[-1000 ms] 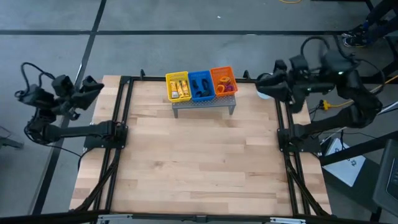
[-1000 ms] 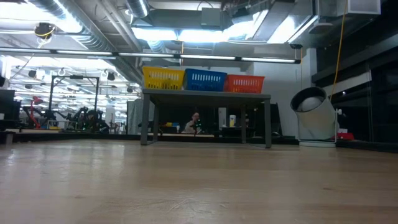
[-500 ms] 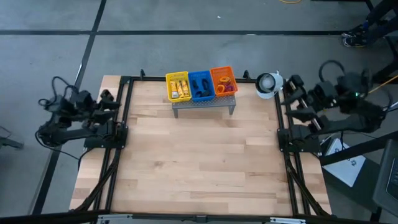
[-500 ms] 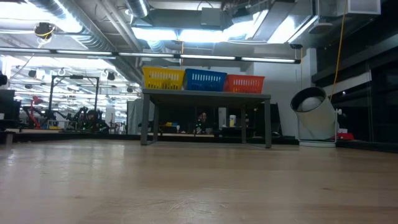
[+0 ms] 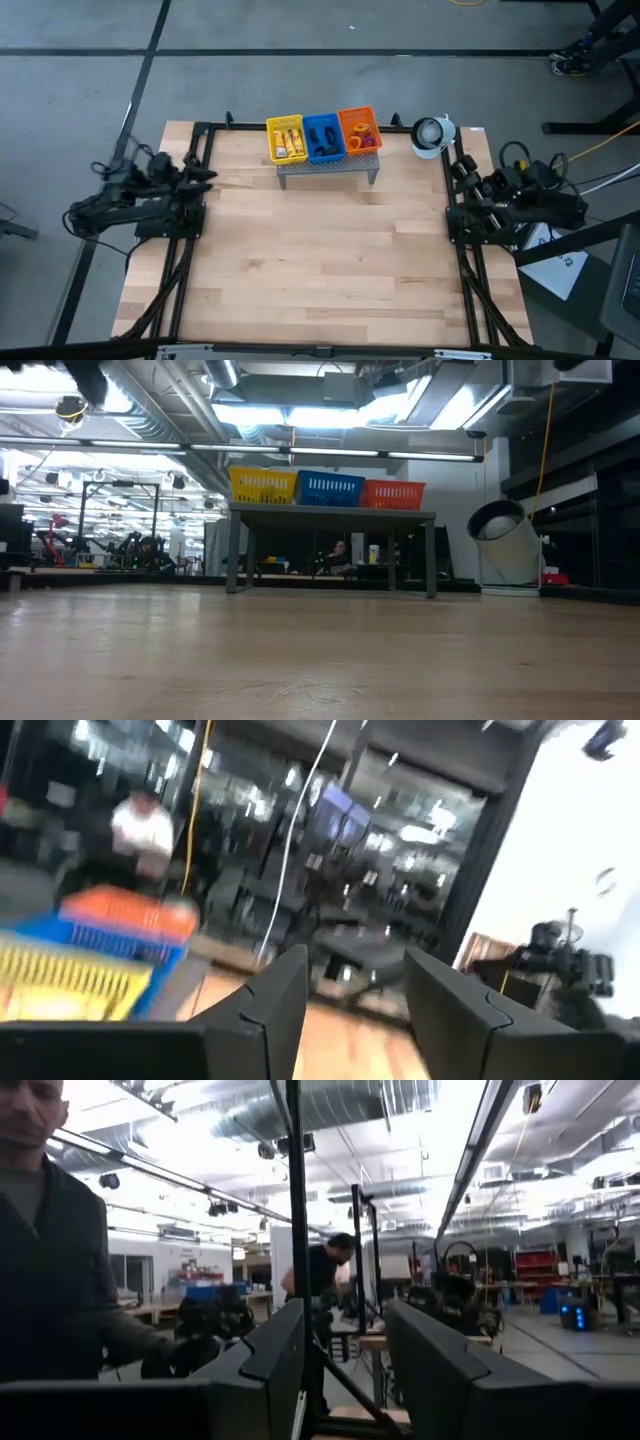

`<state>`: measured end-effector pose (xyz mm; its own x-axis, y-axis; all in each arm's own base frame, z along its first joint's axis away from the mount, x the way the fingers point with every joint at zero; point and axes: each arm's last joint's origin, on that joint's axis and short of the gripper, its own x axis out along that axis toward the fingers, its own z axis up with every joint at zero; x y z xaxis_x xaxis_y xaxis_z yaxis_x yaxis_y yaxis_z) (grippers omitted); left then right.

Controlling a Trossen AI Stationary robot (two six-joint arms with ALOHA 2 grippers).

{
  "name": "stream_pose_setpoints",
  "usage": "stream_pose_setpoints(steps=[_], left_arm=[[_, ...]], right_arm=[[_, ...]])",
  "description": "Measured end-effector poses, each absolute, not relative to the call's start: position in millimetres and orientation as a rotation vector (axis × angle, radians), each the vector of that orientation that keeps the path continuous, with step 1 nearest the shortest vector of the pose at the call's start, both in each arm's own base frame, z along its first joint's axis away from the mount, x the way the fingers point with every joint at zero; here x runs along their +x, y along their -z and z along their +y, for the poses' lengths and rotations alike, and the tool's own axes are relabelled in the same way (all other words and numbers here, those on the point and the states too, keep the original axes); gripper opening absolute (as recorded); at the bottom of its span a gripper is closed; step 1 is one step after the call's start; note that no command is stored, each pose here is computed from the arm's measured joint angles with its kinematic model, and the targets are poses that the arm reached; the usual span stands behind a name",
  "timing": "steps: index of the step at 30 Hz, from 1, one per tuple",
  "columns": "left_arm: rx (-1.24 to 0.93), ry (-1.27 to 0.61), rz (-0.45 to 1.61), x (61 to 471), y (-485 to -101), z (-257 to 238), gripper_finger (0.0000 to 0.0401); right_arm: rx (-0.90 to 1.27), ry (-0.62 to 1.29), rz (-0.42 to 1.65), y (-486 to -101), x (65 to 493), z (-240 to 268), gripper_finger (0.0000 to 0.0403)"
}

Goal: Pick & Place Office Desk Supplies
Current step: Return to Home Position

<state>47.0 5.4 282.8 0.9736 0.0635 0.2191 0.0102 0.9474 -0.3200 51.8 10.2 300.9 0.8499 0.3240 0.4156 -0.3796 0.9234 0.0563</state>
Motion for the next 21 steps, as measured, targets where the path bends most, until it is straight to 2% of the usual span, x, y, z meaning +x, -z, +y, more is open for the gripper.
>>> stream_pose_setpoints(steps=[6,14,21], left_arm=[[-0.402,-0.012,-0.13,68.8,-243.4,8.6,0.0166],[-0.473,0.029,-0.21,92.9,-189.9,12.7,0.0166],[-0.521,-0.02,-0.122,95.3,-178.1,13.9,0.0166]], right_arm=[[0.172,-0.372,-0.341,-279.6,54.2,10.2,0.0143],[0.194,-0.334,-0.211,-248.6,69.3,10.0,0.0143],[0.167,-0.335,-0.041,-213.9,80.8,10.9,0.0143]])
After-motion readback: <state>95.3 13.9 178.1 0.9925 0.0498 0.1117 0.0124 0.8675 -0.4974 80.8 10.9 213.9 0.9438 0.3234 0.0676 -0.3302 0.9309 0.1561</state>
